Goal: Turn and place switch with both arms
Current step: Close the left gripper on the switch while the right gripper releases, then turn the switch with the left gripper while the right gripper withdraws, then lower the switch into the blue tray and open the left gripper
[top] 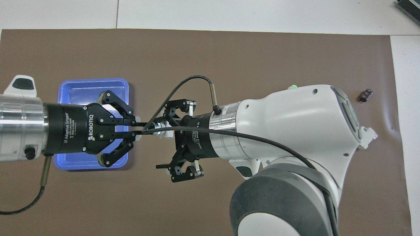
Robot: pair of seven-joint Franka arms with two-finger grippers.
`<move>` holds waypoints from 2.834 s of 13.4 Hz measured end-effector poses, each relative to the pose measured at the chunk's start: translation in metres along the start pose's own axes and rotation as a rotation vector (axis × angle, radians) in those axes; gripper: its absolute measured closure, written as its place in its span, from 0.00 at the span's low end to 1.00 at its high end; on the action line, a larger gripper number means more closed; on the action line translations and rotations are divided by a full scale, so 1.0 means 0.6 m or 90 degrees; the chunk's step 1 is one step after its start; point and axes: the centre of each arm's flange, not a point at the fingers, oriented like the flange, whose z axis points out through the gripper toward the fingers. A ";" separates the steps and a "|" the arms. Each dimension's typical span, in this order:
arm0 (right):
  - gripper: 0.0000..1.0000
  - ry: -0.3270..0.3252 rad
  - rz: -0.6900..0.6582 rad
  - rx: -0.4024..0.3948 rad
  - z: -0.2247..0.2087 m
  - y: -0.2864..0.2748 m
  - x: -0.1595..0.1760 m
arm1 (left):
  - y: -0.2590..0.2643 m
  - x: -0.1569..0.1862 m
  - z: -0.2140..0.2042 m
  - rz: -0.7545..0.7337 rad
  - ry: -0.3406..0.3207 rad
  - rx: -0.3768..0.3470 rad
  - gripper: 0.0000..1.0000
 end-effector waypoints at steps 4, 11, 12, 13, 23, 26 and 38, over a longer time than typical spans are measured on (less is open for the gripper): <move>0.00 0.027 -0.024 -0.031 -0.067 0.008 0.022 | -0.011 0.075 0.022 0.019 0.031 0.019 0.90; 0.00 0.169 -0.231 0.022 -0.210 0.011 0.064 | -0.057 0.254 0.027 0.155 0.071 0.045 0.90; 0.00 0.206 -0.290 0.016 -0.238 0.008 0.086 | -0.064 0.275 0.035 0.202 0.078 0.062 0.90; 0.00 0.258 -0.352 0.004 -0.260 0.002 0.110 | -0.071 0.295 0.042 0.258 0.076 0.078 0.90; 0.00 0.485 -0.741 -0.284 -0.414 -0.007 0.296 | 0.029 0.483 0.053 0.526 0.009 0.222 0.90; 0.00 0.488 -0.739 -0.286 -0.417 -0.007 0.298 | 0.072 0.524 0.059 0.589 -0.024 0.318 0.90; 0.00 0.489 -0.716 -0.306 -0.442 -0.003 0.337 | 0.200 0.602 0.171 0.901 -0.032 0.510 0.90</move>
